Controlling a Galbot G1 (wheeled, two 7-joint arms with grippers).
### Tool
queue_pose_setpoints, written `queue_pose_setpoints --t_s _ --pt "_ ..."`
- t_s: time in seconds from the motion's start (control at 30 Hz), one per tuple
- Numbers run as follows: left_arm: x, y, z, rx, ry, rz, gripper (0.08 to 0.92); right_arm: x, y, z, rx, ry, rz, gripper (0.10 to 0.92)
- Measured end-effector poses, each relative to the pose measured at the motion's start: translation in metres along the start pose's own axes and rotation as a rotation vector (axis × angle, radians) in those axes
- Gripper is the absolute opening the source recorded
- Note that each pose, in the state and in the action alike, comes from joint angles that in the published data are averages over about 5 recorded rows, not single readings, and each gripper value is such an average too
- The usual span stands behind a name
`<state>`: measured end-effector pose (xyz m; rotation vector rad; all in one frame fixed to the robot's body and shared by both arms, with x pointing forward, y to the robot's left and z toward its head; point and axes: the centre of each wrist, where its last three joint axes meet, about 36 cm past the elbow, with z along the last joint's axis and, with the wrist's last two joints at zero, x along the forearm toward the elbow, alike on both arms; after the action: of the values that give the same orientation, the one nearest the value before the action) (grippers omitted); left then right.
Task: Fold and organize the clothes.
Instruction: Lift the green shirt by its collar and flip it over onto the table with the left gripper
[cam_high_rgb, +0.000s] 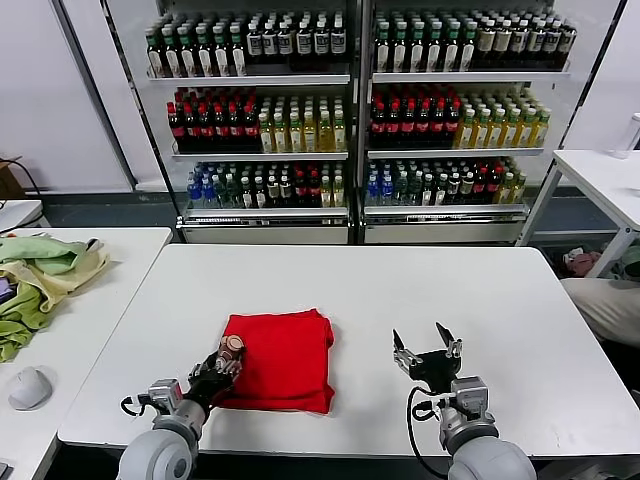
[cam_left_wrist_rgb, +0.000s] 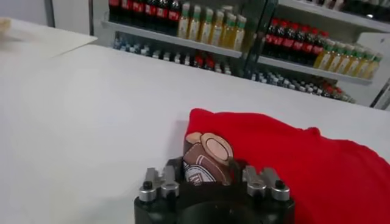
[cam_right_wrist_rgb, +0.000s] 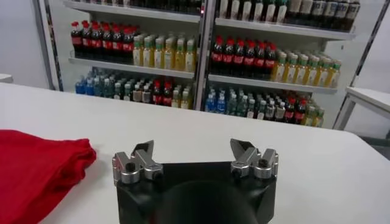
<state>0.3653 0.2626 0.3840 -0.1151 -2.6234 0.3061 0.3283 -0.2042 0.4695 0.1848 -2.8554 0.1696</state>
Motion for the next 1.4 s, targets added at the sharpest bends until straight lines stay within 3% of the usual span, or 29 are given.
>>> queue_pose_setpoints --t_s 0.27,0.43,0.97,1.17,1.4 --pt "0.002 0.002 -0.002 0.031 0.010 0.018 0.255 -0.001 -0.002 0.000 0.000 0.000 0.003 0.823" --pt "0.011 0.008 -0.016 0.023 -0.010 0.017 0.136 -0.001 -0.005 0.000 0.003 -0.001 0.011 0.823" --pt "0.084 0.072 -0.136 -0.068 -0.219 -0.126 0.125 0.001 -0.015 0.000 -0.003 -0.014 0.024 0.823" --pt "0.085 0.039 -0.135 -0.098 -0.247 -0.056 0.125 0.002 -0.018 0.001 -0.004 -0.007 0.034 0.823" --pt "0.046 -0.037 -0.092 -0.126 -0.171 0.137 0.125 0.006 -0.022 0.002 -0.007 -0.005 0.051 0.823"
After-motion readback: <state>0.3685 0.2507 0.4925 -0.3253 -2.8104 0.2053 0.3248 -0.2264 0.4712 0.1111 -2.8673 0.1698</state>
